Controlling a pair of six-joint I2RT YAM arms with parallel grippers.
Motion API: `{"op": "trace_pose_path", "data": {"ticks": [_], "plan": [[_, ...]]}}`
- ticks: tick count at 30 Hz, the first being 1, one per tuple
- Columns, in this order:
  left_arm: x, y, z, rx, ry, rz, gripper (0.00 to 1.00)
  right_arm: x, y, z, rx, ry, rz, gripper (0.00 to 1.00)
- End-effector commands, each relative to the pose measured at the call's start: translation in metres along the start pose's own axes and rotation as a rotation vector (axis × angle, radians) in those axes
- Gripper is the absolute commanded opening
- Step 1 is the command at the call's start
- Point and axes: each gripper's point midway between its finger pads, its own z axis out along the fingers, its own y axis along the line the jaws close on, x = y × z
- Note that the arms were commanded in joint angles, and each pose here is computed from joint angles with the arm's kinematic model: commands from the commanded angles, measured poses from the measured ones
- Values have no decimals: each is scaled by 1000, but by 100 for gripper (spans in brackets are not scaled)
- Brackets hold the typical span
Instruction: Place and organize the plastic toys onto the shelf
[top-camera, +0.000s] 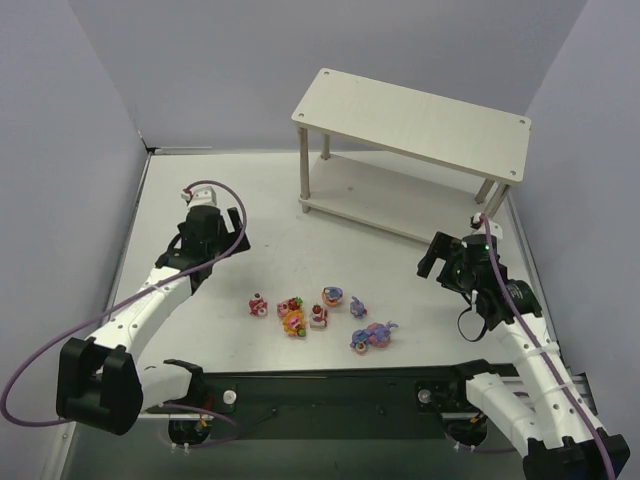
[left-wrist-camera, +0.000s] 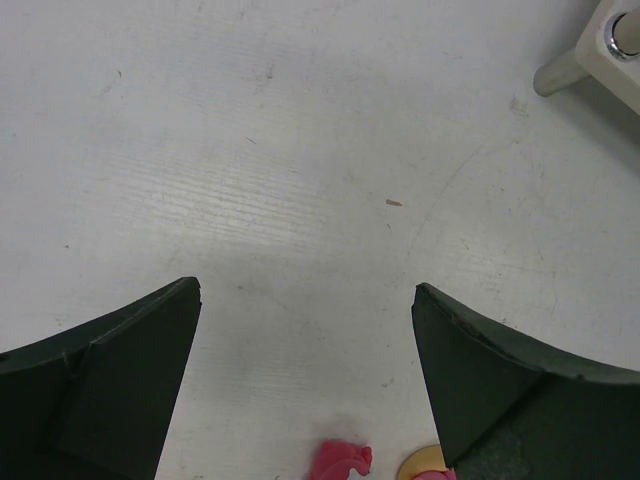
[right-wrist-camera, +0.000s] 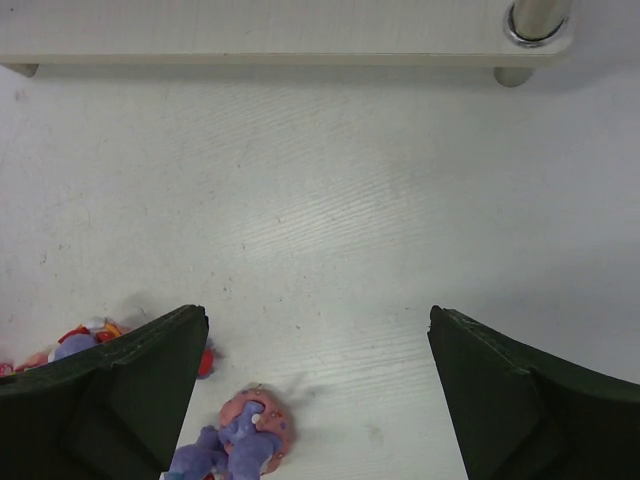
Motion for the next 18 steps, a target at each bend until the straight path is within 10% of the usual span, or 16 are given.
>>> {"op": "trace_pose_path", "data": {"ticks": [1,18], "plan": [[-24,-4,-13,49,-128,-52,97,5,-14,0,61,33,48,100],[-4,-16,-11,161,-75,9,97,68,59,-30,-305,144,-313,96]]}}
